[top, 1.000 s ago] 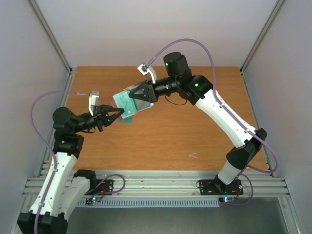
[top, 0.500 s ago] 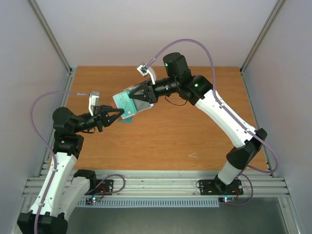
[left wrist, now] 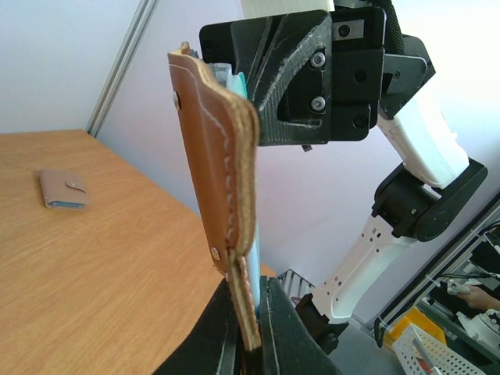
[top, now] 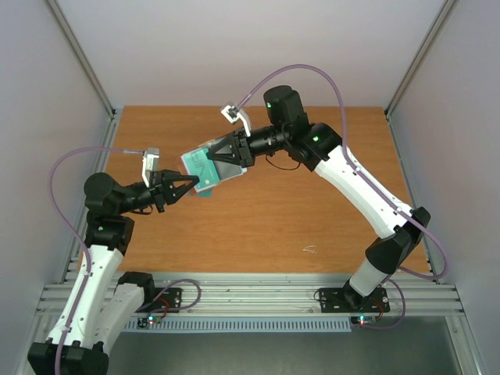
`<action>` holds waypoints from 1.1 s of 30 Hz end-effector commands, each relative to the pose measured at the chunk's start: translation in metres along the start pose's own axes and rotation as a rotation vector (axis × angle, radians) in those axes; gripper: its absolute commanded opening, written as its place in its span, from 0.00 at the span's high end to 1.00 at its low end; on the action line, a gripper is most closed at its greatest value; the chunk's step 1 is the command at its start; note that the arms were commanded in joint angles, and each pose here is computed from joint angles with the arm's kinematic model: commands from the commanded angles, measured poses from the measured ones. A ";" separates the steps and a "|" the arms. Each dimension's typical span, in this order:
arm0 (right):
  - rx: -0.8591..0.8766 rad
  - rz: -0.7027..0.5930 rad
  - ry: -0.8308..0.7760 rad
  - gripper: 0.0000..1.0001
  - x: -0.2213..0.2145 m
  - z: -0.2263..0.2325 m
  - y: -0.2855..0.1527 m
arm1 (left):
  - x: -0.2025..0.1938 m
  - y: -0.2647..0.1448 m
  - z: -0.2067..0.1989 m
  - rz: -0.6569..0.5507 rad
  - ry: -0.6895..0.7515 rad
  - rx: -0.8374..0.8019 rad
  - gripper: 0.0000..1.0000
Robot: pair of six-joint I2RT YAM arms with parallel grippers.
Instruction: Take the credit cards out of the card holder
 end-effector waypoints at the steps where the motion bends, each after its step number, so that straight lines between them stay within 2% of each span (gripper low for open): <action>1: 0.031 0.025 0.036 0.99 -0.012 0.009 0.002 | 0.014 -0.001 -0.015 -0.045 0.131 -0.026 0.98; 5: -0.005 0.007 0.039 0.99 -0.009 0.005 -0.008 | 0.013 -0.001 -0.015 -0.045 0.127 -0.024 0.87; 9: -0.036 0.011 0.026 0.99 -0.010 0.005 -0.013 | 0.013 -0.001 -0.015 -0.045 0.126 -0.026 0.80; 11: -0.046 0.011 0.022 0.99 -0.011 0.006 -0.015 | 0.012 -0.001 -0.015 -0.045 0.123 -0.026 0.81; 13: -0.050 0.007 0.018 0.99 -0.010 0.007 -0.017 | 0.012 -0.001 -0.014 -0.046 0.120 -0.021 0.87; 16: -0.061 0.002 0.008 0.99 -0.008 0.007 -0.020 | 0.011 -0.001 -0.014 -0.044 0.118 -0.019 0.90; 26: -0.094 -0.018 0.001 0.99 -0.006 0.005 -0.028 | 0.011 -0.001 -0.012 -0.043 0.110 -0.013 0.89; 27: -0.097 -0.022 0.002 0.99 -0.005 0.005 -0.030 | 0.011 -0.001 -0.012 -0.044 0.111 -0.013 0.90; 29: -0.100 -0.026 0.002 0.99 -0.004 0.005 -0.031 | 0.011 -0.001 -0.012 -0.044 0.110 -0.011 0.98; 33: -0.140 -0.042 0.004 0.99 -0.003 -0.001 -0.035 | 0.012 -0.002 -0.011 -0.048 0.111 -0.006 1.00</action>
Point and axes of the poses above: each gripper's point midway between its finger pads, its own y axis out along the fingers, its own z axis along the line the jaws close on, x = y × z, the point moved 2 cm from there along -y, back along the fingers, and after that the axes turned 7 degrees about y, right-handed, at the moved point
